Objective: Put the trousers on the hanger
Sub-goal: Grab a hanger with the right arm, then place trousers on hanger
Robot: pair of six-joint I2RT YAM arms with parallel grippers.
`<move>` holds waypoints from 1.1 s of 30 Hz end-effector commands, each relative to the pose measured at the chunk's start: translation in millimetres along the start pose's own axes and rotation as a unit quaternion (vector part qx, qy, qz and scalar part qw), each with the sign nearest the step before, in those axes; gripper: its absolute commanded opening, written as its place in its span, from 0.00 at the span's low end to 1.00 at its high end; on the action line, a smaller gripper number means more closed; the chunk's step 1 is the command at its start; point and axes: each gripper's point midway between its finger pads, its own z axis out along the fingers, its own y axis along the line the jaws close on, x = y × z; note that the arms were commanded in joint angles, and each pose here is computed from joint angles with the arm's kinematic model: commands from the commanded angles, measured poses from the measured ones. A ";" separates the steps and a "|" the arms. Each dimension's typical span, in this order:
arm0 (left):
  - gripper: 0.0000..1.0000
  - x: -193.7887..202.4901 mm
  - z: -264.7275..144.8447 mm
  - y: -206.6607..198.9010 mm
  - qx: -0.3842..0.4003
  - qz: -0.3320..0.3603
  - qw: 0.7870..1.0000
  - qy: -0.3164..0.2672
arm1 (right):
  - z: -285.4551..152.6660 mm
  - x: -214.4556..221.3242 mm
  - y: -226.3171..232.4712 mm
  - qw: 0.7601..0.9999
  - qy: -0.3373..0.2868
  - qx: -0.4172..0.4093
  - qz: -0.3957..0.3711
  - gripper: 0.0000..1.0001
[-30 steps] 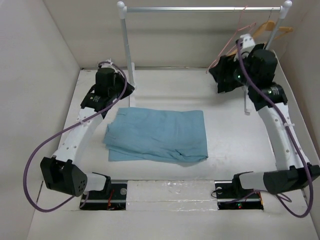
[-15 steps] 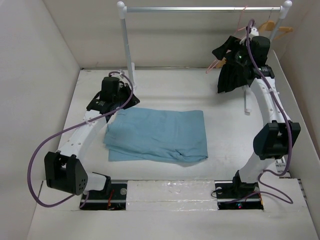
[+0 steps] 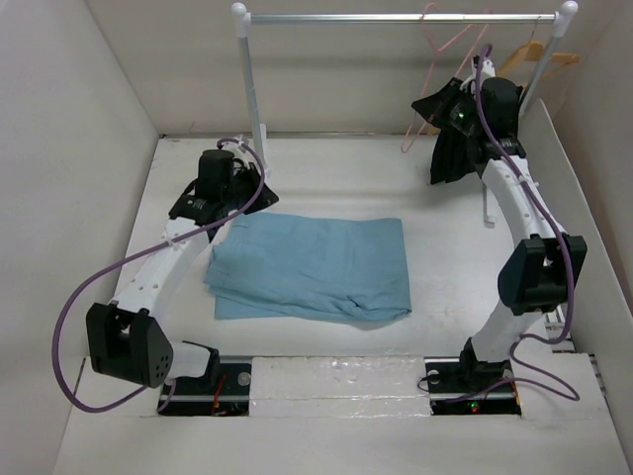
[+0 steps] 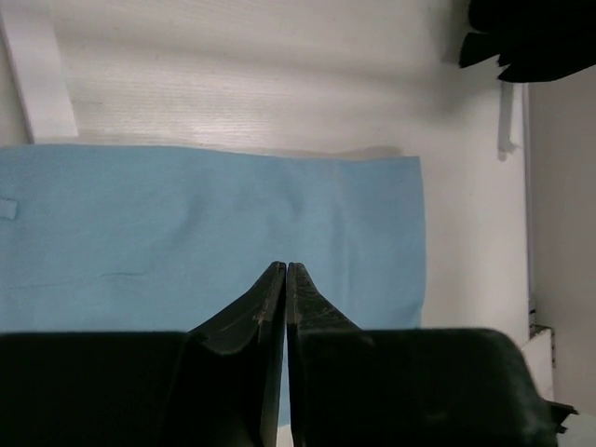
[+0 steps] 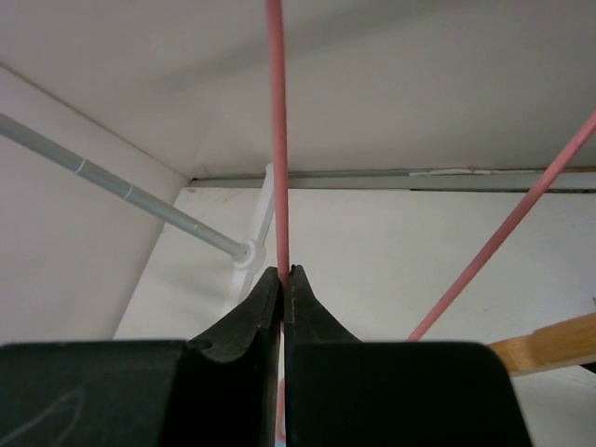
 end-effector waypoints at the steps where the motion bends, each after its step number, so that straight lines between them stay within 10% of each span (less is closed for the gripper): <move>1: 0.02 -37.9 -13.3 -50.9 0.082 0.005 0.996 -0.031 | -21.0 -51.3 54.1 0.994 -0.071 -0.062 -0.056 0.00; 10: 0.37 -89.2 -44.2 -171.6 0.199 0.045 0.976 -0.081 | -52.5 -26.0 81.9 0.988 -0.044 -0.131 -0.067 0.00; 22: 0.47 -66.9 -39.9 -275.9 0.291 0.085 0.952 -0.052 | -93.8 101.8 76.4 0.985 0.091 -0.140 -0.047 0.00; 33: 0.47 -45.3 37.8 -279.6 0.171 0.096 0.977 -0.088 | -137.6 168.7 83.4 0.978 0.148 -0.145 -0.031 0.00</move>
